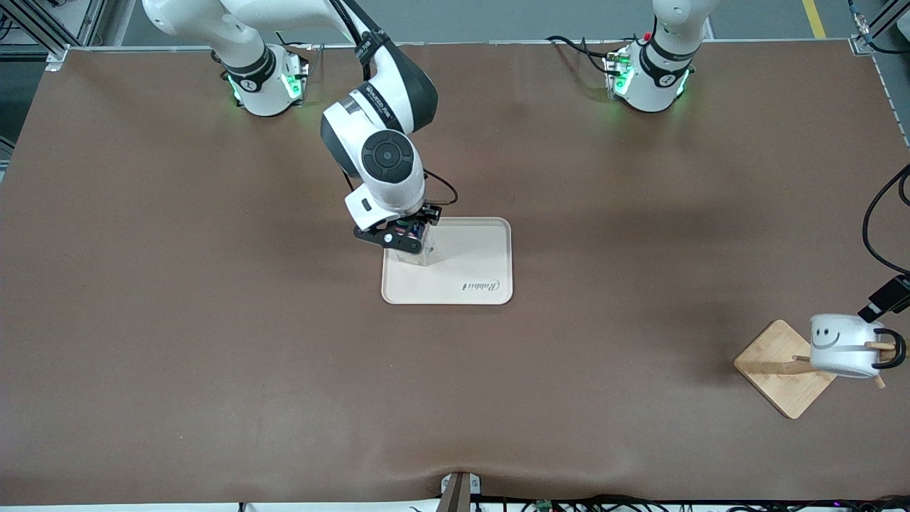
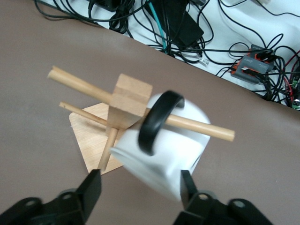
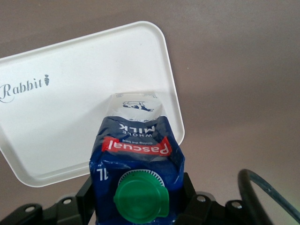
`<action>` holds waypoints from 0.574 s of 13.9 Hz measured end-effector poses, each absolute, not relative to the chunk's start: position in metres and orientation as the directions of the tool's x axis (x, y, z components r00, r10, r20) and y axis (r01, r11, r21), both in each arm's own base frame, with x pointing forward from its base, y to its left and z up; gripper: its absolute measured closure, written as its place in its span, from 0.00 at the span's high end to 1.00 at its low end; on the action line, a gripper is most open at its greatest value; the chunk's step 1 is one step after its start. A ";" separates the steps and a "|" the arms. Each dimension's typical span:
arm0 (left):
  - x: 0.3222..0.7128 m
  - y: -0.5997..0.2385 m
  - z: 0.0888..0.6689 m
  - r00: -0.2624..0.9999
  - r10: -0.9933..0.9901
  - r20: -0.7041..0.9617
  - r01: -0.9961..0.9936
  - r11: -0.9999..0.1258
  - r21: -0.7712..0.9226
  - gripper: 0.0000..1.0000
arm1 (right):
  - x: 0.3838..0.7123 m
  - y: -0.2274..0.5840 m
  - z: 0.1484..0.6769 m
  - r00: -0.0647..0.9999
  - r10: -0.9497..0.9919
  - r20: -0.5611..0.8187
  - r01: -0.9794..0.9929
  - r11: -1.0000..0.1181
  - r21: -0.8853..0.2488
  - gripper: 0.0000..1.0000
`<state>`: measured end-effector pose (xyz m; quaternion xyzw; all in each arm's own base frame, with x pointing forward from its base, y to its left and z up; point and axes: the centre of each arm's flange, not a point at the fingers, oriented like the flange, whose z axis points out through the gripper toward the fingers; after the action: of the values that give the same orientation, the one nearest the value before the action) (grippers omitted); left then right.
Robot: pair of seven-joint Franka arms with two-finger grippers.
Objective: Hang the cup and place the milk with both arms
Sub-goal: 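Release the mug with the left gripper while the right gripper lifts milk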
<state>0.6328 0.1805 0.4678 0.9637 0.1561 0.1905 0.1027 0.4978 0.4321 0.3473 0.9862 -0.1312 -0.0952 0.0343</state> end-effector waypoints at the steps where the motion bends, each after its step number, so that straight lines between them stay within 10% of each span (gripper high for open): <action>1: 0.634 0.177 0.469 0.881 0.334 0.334 0.255 -0.932 0.258 0.94 | 0.498 0.432 0.349 0.948 -0.265 -0.177 -0.253 -0.963 0.090 0.71; 8: 0.626 0.122 0.489 0.958 0.158 0.238 0.132 -0.984 0.122 1.00 | 0.534 0.390 0.424 0.924 -0.316 -0.215 -0.301 -0.949 0.097 0.65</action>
<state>0.6262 0.1221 0.4895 0.9881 0.0736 0.1243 0.0526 0.5338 0.3904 0.4242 0.9804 -0.1573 -0.1144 0.0313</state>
